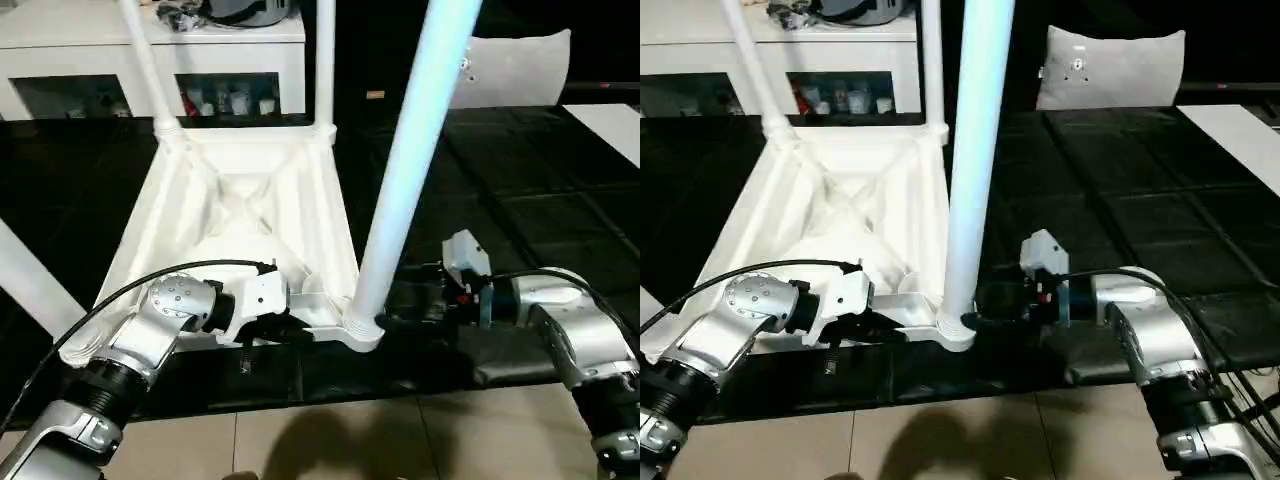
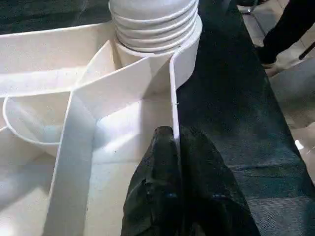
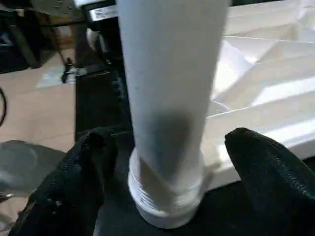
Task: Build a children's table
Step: Rotate leg to tighten
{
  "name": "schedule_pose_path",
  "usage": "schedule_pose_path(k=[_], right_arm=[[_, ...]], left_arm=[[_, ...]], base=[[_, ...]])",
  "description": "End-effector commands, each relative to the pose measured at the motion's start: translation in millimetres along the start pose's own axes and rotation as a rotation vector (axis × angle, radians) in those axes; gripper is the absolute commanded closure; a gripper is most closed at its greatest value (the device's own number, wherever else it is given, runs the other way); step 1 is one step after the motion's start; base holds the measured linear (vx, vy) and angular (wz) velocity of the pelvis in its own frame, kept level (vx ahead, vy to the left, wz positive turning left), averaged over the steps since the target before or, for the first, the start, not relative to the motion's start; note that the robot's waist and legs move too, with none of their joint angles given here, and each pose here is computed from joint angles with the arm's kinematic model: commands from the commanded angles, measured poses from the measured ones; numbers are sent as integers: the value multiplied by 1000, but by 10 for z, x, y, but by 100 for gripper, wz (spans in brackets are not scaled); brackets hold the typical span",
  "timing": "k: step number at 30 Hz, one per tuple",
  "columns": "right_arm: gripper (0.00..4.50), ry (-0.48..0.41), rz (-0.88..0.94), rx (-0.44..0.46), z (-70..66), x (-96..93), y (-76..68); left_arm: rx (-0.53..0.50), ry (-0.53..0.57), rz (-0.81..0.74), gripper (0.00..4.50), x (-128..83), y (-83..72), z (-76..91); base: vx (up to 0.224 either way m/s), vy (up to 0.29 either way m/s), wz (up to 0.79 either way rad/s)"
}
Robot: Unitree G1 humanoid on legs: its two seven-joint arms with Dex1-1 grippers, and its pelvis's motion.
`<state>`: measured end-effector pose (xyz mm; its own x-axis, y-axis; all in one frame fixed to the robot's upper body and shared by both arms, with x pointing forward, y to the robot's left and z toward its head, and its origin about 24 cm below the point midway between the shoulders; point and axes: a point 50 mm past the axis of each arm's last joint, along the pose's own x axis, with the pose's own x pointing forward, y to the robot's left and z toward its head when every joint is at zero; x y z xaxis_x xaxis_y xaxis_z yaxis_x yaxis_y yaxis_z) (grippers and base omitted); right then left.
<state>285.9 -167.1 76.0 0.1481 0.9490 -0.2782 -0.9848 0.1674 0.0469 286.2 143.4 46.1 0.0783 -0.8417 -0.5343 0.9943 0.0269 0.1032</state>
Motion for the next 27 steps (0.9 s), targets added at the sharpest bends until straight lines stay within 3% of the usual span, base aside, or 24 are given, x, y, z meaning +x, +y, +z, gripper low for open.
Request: schedule_pose_path(k=[1,9,19,25,27], right_arm=[[92,-3,27,5,22,16,-19],[161,6,107,31,16,125,-58],[246,-8,111,65,-20,251,-104],[255,-13,115,84,-49,273,-93],[256,-33,80,111,-61,323,-76]], left_arm=[[-11,-6,-65,450,84,-91,-29],[33,67,-92,450,67,-81,-56],[32,70,-114,450,71,-86,-54],[16,64,-106,450,78,-81,-54],[-35,66,-47,450,100,-30,-46]], base=[[0,0,0],[0,0,0],[0,0,0],[0,0,0],[0,0,0]])
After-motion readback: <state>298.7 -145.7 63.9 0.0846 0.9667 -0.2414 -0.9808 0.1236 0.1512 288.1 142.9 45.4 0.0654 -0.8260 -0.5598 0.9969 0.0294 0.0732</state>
